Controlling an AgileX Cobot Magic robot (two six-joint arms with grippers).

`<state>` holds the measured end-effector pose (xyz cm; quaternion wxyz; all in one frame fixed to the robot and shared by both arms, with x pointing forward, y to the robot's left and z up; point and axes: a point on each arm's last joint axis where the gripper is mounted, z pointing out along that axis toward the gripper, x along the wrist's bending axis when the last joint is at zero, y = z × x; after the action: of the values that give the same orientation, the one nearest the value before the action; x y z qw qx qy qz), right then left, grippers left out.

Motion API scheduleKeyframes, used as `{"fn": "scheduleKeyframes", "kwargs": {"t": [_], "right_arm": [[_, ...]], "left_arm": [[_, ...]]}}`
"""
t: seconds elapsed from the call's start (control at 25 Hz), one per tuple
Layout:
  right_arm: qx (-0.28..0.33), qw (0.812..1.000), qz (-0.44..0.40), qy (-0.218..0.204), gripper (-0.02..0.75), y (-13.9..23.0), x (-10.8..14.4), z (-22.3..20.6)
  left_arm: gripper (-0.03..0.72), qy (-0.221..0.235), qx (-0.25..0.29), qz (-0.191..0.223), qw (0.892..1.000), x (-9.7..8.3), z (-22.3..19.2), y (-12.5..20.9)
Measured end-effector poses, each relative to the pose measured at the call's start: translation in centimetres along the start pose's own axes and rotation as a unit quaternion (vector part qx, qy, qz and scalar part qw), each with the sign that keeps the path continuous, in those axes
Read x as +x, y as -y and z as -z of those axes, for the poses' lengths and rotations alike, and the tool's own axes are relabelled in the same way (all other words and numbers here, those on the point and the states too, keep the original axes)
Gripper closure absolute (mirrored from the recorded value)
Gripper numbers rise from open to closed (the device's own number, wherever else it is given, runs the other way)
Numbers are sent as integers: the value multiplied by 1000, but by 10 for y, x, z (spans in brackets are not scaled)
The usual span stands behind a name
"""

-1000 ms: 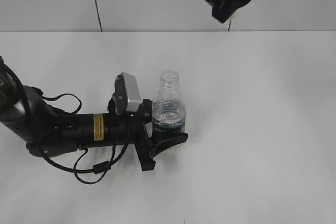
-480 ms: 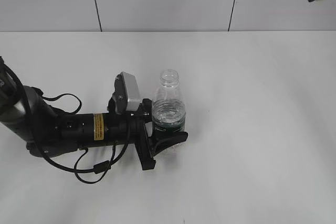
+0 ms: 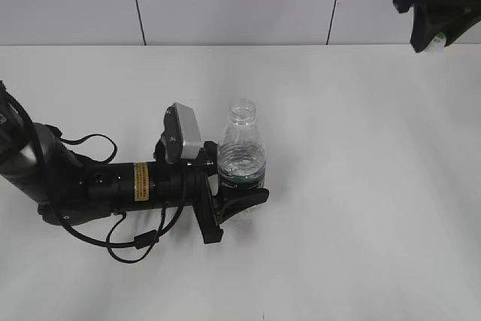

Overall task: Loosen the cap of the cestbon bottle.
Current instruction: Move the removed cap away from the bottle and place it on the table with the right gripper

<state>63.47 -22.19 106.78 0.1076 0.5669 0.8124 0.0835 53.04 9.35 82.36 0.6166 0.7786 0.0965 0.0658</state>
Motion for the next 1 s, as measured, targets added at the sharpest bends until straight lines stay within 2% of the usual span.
{"fn": "scheduleKeyframes", "kwargs": {"t": [0.2,0.32,0.64,1.0], "right_arm": [[52,998,3,-36,444,-4,3,-50],[60,996,-9,-61,444,-6,3,-69],[77,995,-13,-63,444,2,5,-124],[46,997,-16,-53,444,12,8,-156]], "left_arm": [[276,0,0,0,1000,0,0,0],[276,-1,0,0,1000,0,0,0],[276,-2,0,1,1000,0,0,0],[276,-2,-1,1,1000,0,0,0]]}}
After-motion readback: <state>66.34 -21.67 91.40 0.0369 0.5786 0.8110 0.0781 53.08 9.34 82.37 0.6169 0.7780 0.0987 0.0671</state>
